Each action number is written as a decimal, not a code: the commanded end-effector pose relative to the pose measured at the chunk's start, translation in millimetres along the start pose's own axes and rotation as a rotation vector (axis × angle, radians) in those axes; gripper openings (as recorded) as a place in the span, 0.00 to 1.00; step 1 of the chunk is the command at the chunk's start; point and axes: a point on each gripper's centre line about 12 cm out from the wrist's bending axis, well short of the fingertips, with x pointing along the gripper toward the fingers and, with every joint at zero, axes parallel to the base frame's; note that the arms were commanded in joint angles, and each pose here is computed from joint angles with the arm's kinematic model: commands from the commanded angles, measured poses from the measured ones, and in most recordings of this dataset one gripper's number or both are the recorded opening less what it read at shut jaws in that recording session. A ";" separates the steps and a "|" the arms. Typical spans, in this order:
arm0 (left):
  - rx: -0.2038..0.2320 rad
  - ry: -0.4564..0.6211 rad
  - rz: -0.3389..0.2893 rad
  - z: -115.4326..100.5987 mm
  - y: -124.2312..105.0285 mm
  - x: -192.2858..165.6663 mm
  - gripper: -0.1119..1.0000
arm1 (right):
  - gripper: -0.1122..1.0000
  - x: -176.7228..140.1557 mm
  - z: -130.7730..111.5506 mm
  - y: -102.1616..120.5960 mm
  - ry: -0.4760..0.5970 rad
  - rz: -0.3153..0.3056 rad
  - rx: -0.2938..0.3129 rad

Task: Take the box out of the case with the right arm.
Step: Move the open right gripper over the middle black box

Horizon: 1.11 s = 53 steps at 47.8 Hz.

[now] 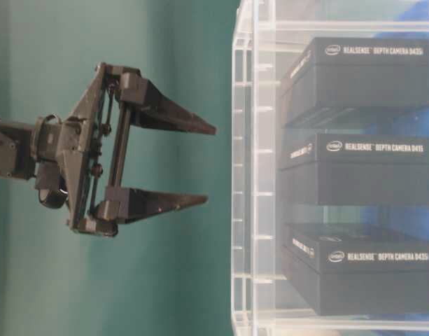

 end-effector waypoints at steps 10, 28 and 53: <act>-0.009 -0.018 0.000 4.0 0.5 -4.5 0.13 | 0.94 -16.8 1.4 5.4 -0.012 0.056 0.001; -0.023 -0.020 0.006 4.7 2.9 -4.5 0.13 | 0.94 -13.2 -0.6 8.2 -0.005 0.064 -0.002; -0.024 -0.020 0.007 4.8 3.1 -4.5 0.13 | 0.94 -11.9 -1.0 9.7 -0.008 0.070 -0.004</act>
